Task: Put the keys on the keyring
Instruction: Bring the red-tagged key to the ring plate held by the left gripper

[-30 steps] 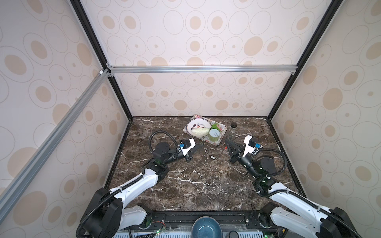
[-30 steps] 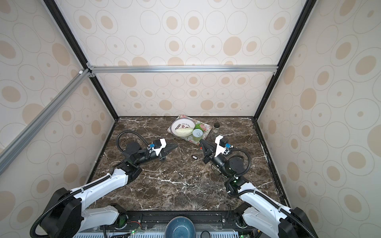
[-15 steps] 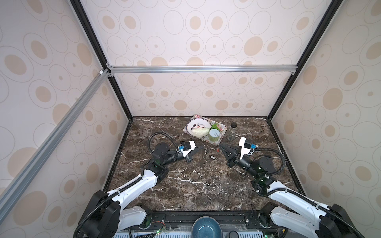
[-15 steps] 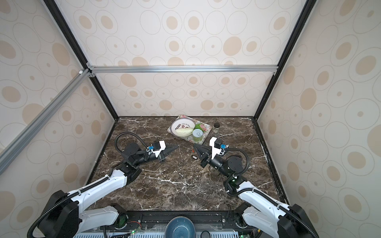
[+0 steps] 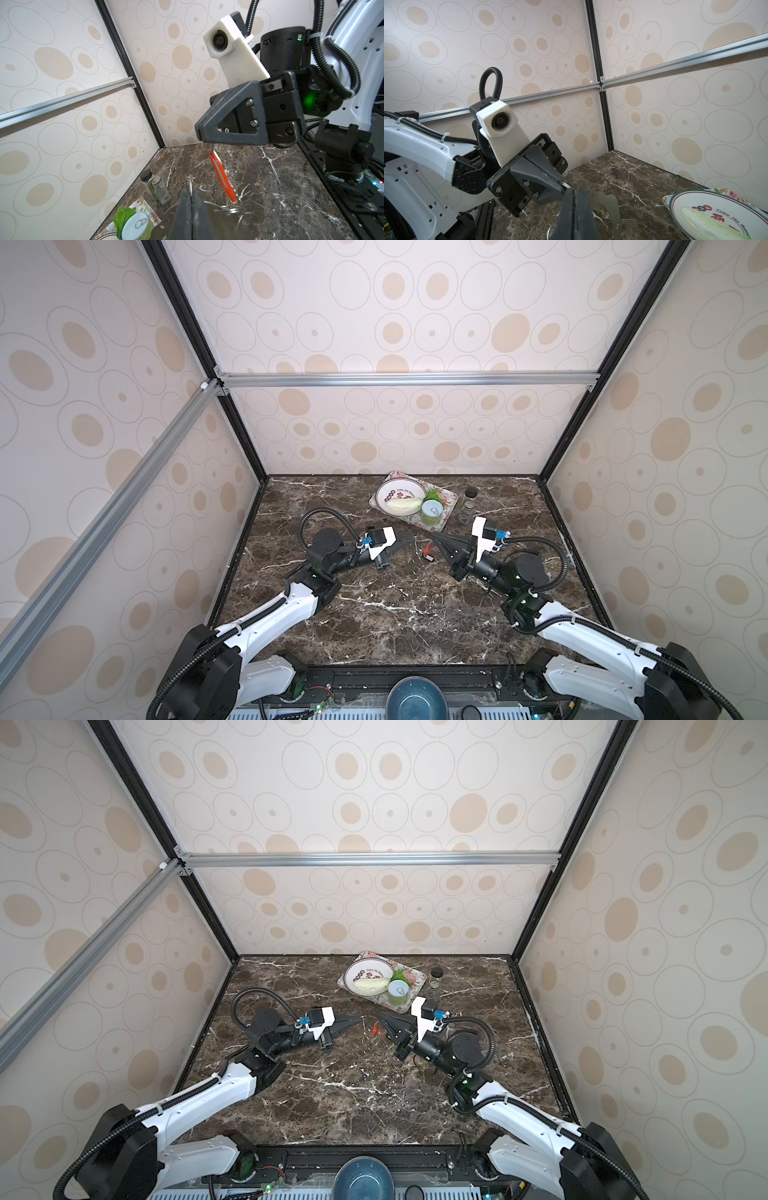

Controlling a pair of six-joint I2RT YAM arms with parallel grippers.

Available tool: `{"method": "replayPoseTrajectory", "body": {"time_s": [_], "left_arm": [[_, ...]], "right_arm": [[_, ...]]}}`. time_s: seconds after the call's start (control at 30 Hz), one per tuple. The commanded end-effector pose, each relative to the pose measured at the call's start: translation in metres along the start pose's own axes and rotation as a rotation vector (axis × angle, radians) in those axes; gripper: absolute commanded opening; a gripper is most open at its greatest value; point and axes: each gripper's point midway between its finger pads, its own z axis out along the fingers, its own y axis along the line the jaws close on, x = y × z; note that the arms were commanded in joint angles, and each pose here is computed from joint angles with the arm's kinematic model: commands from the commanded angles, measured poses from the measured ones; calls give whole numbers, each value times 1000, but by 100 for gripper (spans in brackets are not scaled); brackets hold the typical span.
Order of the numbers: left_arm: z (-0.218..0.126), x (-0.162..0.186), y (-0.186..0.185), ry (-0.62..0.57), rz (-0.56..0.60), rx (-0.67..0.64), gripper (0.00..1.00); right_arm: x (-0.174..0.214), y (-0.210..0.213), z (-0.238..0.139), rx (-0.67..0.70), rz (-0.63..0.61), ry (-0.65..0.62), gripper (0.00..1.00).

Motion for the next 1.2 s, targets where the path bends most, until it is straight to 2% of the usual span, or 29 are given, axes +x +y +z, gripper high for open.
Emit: {"method": "replayPoseTrajectory", "body": {"time_s": [0.0,0.17,0.4,1.17], "left_arm": [[3,-27,1,-61,50,16,0],[4,-27,0,-57,31,27,0],[7,-26,-2,-49,27,42,0],[10,-21,-3,-24,25,57,0]], "right_arm": [[-13,17,6,-75,-40,-29,0],[-6,29,10,-122,-102,-12,0],[-5,28,15,-117,-146,-15,0],[-9,23,15,-88,-204,-40,0]]}}
